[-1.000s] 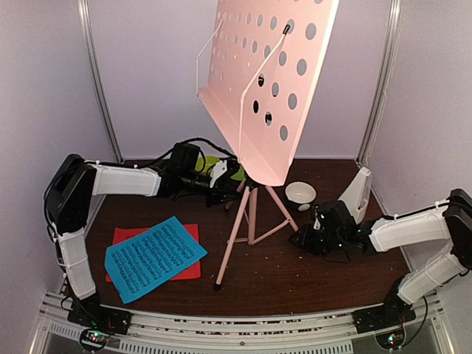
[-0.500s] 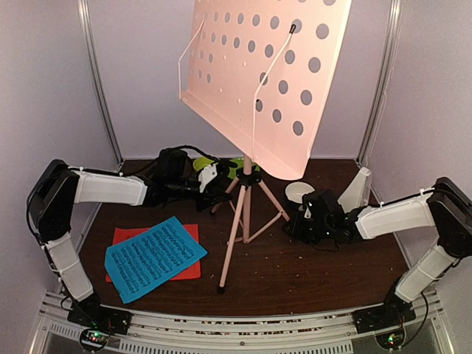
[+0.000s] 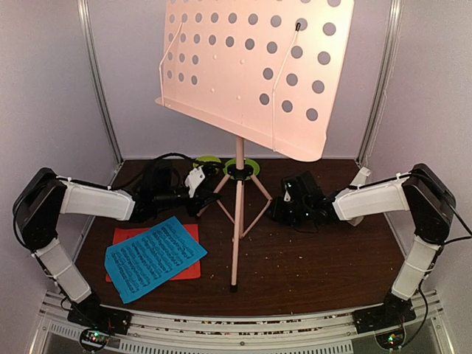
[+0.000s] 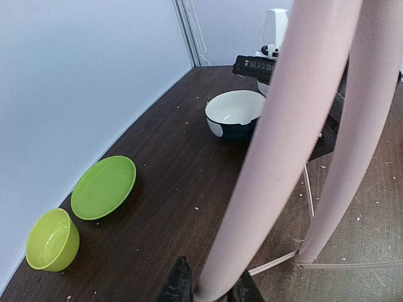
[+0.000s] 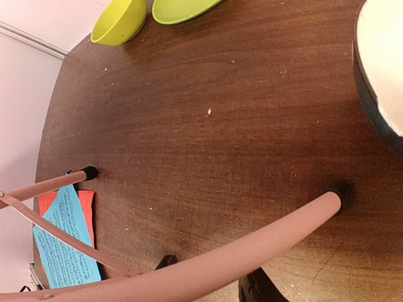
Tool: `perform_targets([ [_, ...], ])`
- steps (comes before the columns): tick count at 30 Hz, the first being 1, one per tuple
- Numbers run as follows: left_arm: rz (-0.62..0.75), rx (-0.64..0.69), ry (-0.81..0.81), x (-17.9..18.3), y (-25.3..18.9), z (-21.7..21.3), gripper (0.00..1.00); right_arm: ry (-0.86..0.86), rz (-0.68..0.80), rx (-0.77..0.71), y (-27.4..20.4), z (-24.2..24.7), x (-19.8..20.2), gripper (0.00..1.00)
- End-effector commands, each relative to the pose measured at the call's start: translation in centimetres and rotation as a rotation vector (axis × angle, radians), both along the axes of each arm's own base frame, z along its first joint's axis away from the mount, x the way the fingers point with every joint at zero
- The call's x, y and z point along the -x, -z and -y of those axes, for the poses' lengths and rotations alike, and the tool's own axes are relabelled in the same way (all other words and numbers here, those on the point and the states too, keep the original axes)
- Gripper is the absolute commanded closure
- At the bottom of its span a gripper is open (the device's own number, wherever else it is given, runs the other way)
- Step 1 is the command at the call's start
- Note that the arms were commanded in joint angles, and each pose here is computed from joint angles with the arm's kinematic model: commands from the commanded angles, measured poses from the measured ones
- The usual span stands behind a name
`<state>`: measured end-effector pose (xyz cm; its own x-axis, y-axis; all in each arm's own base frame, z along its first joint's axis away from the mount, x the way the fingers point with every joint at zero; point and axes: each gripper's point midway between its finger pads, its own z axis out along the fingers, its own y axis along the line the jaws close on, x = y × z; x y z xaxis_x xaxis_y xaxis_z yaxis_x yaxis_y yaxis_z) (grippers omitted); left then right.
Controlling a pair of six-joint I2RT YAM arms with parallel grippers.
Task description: Set up the instrument practice props
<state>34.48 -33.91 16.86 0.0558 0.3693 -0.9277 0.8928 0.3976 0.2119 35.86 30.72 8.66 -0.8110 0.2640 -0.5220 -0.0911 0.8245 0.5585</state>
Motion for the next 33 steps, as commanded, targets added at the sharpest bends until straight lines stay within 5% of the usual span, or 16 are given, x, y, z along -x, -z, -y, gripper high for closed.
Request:
perform_targets([
  [1, -0.17, 0.024, -0.041, 1.6, 2.2, -0.7, 0.91, -0.028, 0.081, 0.007, -2.2, -0.9, -2.1, 0.65],
  [33, -0.224, 0.001, -0.124, 1.5, 3.5, -1.5, 0.89, -0.196, 0.286, -0.072, -8.4, -3.2, 9.1, 0.27],
])
